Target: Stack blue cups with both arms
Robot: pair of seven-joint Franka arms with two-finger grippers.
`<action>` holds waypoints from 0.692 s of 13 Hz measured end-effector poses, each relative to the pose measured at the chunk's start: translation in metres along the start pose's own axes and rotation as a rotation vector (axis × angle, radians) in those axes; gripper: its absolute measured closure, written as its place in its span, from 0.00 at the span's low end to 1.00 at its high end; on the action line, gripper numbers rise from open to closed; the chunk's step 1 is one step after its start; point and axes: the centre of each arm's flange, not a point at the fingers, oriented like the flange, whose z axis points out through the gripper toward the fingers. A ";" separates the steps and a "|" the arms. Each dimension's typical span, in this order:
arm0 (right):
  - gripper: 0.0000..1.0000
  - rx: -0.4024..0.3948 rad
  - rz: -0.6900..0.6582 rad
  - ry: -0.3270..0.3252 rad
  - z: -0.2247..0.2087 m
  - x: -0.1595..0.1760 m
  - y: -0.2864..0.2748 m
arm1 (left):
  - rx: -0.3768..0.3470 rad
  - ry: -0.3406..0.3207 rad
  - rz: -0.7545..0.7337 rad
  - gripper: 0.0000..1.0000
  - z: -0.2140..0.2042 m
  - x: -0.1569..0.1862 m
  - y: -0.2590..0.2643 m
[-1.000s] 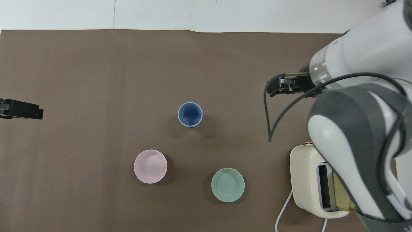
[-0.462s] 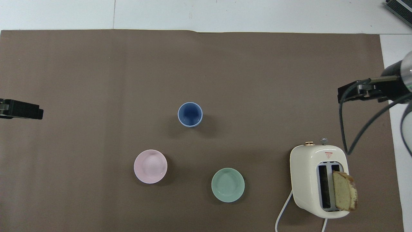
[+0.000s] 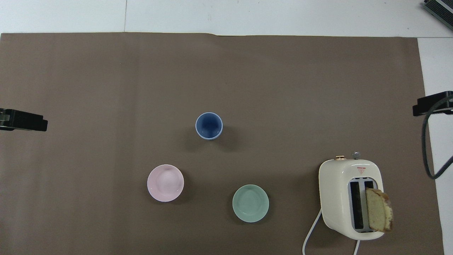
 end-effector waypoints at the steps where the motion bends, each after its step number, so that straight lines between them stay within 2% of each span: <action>1: 0.00 0.000 0.001 -0.002 0.001 0.000 0.000 | 0.000 0.000 0.000 0.00 0.000 0.000 0.000; 9: 0.00 0.020 -0.022 -0.055 0.029 -0.002 -0.013 | 0.000 0.000 0.000 0.00 0.000 0.000 0.000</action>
